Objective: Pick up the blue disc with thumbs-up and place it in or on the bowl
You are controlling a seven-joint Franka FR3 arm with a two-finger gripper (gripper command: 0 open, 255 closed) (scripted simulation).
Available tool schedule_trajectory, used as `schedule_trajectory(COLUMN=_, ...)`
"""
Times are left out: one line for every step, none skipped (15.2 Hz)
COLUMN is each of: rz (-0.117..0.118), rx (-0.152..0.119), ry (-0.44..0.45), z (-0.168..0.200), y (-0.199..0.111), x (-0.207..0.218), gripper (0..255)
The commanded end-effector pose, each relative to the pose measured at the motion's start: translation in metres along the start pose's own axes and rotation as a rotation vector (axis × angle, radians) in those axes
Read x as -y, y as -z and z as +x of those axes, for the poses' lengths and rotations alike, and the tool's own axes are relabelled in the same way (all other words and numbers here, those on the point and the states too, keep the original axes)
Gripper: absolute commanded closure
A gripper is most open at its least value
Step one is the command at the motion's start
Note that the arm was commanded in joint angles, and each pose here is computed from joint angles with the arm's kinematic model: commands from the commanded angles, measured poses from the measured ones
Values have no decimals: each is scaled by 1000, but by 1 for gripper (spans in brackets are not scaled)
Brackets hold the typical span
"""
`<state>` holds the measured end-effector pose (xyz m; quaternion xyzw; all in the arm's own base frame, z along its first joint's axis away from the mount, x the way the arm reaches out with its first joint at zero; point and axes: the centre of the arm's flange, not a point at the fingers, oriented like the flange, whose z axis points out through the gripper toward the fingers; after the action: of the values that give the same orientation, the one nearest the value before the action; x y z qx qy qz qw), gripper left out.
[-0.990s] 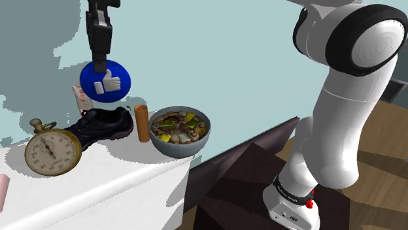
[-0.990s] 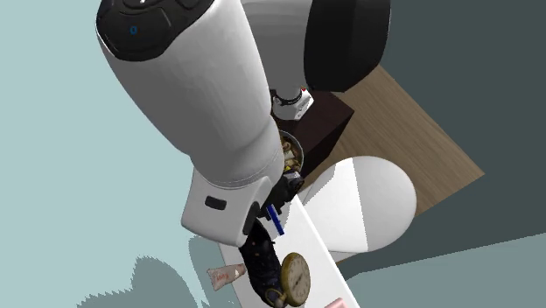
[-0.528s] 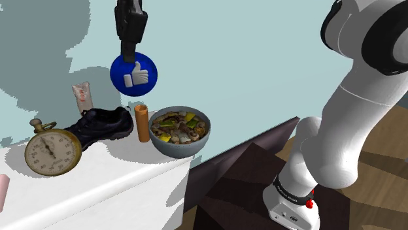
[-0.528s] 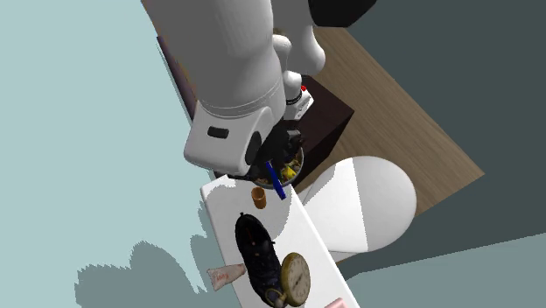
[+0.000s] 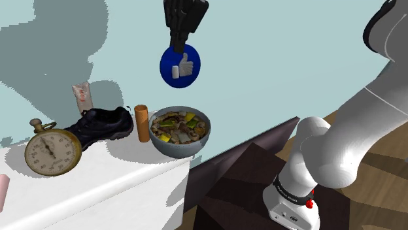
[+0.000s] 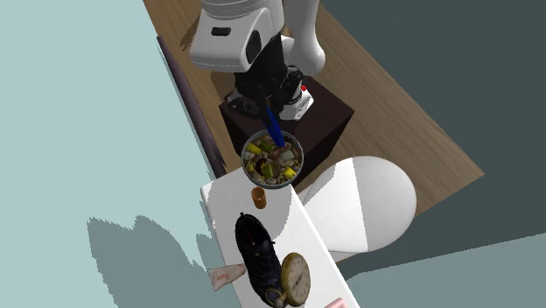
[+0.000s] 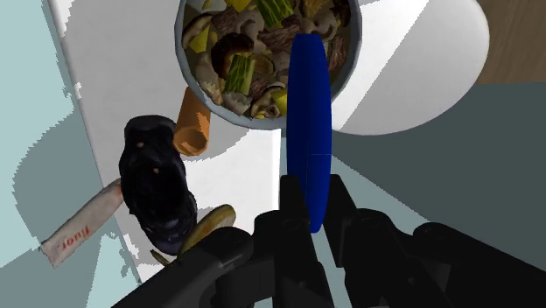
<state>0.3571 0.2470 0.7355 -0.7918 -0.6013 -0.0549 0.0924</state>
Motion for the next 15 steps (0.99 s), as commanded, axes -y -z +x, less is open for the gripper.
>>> schedule_trajectory(rz=1, rx=0, ry=0, z=-10, y=-1, x=5, gripper=255)
schedule_trajectory(rz=1, rx=0, ry=0, z=-11, y=-6, x=5, gripper=255)
schedule_trajectory(rz=1, rx=0, ry=0, z=-12, y=-11, x=4, gripper=255)
schedule_trajectory(rz=1, rx=0, ry=0, z=-13, y=-17, x=4, gripper=255)
schedule_trajectory(rz=1, rx=0, ry=0, z=-14, y=-22, x=3, gripper=255)
schedule_trajectory(rz=1, rx=0, ry=0, z=-15, y=-27, x=3, gripper=255)
schedule_trajectory(rz=1, rx=0, ry=0, z=-16, y=-32, x=3, gripper=255)
schedule_trajectory(rz=1, rx=0, ry=0, z=-17, y=-37, x=2, gripper=255)
schedule_trajectory(rz=1, rx=0, ry=0, z=-18, y=-42, x=2, gripper=255)
schedule_trajectory(rz=1, rx=0, ry=0, z=-19, y=-47, x=1, gripper=255)
schedule_trajectory(rz=1, rx=0, ry=0, z=-20, y=-53, x=1, gripper=255)
schedule_trajectory(rz=1, rx=0, ry=0, z=-21, y=-58, x=0, gripper=255)
schedule_trajectory(rz=1, rx=0, ry=0, z=-23, y=-63, x=0, gripper=255)
schedule_trajectory(rz=1, rx=0, ry=0, z=-24, y=-68, x=0, gripper=255)
schedule_trajectory(rz=1, rx=0, ry=0, z=-25, y=-73, x=-1, gripper=255)
